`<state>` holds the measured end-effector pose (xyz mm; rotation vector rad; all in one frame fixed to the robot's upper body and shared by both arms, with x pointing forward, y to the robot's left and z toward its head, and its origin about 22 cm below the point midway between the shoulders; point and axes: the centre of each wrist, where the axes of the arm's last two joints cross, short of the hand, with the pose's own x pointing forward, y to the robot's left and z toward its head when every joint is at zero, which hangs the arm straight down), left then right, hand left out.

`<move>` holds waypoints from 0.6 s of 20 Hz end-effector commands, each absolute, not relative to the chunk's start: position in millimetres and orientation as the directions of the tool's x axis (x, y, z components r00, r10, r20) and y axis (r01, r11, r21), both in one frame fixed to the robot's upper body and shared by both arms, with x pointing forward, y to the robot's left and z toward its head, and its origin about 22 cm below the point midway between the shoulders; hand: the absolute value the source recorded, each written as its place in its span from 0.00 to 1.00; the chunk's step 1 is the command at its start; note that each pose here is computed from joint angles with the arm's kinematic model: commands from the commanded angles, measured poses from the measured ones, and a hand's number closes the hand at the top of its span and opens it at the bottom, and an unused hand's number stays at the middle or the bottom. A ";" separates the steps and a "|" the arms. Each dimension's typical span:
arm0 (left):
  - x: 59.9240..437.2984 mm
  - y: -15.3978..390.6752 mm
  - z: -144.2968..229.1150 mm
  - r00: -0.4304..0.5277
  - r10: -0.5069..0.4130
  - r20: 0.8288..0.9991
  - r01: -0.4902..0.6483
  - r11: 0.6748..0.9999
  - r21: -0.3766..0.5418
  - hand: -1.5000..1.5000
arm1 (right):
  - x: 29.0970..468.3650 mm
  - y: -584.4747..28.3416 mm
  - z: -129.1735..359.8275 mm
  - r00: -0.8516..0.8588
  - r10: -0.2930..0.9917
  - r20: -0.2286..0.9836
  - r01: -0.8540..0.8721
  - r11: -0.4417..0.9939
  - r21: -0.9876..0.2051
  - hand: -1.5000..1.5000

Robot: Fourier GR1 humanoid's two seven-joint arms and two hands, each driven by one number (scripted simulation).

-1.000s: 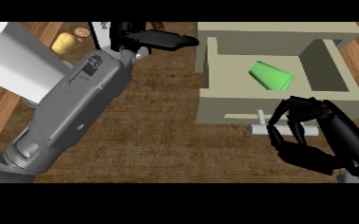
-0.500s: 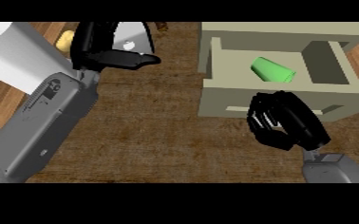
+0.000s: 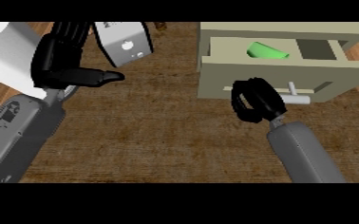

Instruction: Pick up the cup, place it into the drawer and close the drawer

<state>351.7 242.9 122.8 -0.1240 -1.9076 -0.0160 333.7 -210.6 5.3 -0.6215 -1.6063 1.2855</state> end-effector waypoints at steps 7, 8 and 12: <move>323.8 263.4 106.8 -0.340 0.095 0.936 0.105 0.992 -0.062 0.00 | 397.5 -219.1 -9.6 -0.367 0.849 0.381 -0.212 0.323 -0.923 1.00; 329.3 272.0 106.0 -0.333 0.083 0.939 0.092 0.994 -0.055 0.00 | 410.7 -232.7 10.5 -0.358 0.845 0.397 -0.220 0.337 -0.916 1.00; 331.9 284.1 107.7 -0.344 0.094 0.934 0.101 0.993 -0.062 0.00 | 421.9 -246.9 20.1 -0.329 0.849 0.413 -0.225 0.355 -0.908 1.00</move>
